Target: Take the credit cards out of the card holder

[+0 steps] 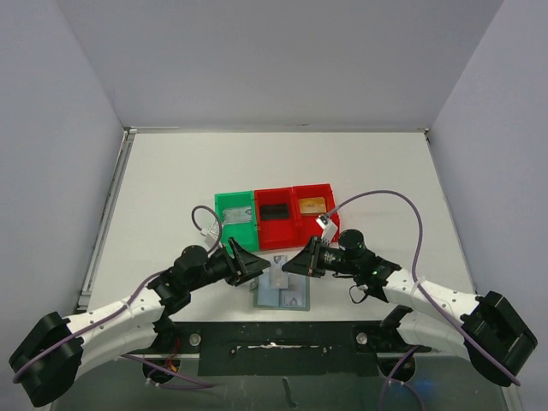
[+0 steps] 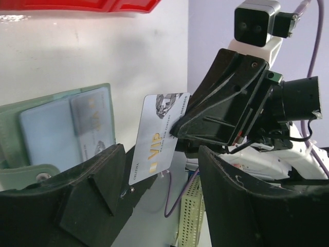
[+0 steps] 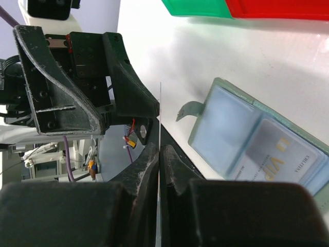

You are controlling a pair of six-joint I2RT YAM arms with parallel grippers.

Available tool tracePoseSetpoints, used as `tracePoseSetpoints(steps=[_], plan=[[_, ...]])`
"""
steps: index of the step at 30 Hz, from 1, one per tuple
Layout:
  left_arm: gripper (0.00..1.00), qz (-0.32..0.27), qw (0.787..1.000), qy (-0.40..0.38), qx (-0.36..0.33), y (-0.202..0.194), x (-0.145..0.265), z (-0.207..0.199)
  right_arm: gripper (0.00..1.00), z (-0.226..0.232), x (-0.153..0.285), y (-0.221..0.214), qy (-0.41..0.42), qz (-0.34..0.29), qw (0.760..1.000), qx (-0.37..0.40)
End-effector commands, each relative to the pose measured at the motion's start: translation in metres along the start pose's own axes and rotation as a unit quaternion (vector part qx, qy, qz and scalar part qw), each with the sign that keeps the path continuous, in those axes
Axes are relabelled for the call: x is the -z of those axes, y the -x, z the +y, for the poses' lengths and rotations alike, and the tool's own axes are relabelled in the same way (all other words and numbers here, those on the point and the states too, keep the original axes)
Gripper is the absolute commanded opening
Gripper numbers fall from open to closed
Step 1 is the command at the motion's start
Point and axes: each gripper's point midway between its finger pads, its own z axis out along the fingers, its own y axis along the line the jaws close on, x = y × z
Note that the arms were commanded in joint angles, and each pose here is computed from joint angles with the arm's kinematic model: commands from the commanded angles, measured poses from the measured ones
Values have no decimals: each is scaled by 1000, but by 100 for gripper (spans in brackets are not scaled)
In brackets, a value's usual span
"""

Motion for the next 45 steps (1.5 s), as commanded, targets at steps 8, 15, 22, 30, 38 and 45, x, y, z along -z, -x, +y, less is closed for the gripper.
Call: tracePoseSetpoints(steps=[8,15,22,30,38,45], plan=[[48,14,989,-146,-5,1,9,-65,0,50,13,18,87,-33,995,39],[39,34,985,-171,-17,-6,12,-74,0,62,18,18,117,-37,991,45],[42,13,986,-167,-8,1,17,-70,0,55,21,22,82,-45,995,43],[46,-18,989,-142,-27,12,20,-72,0,36,28,26,21,-60,997,39],[47,-2,992,-127,-25,7,14,-63,0,61,32,28,77,-62,994,51],[48,23,986,-166,-10,0,14,-71,0,72,34,27,105,-59,991,56]])
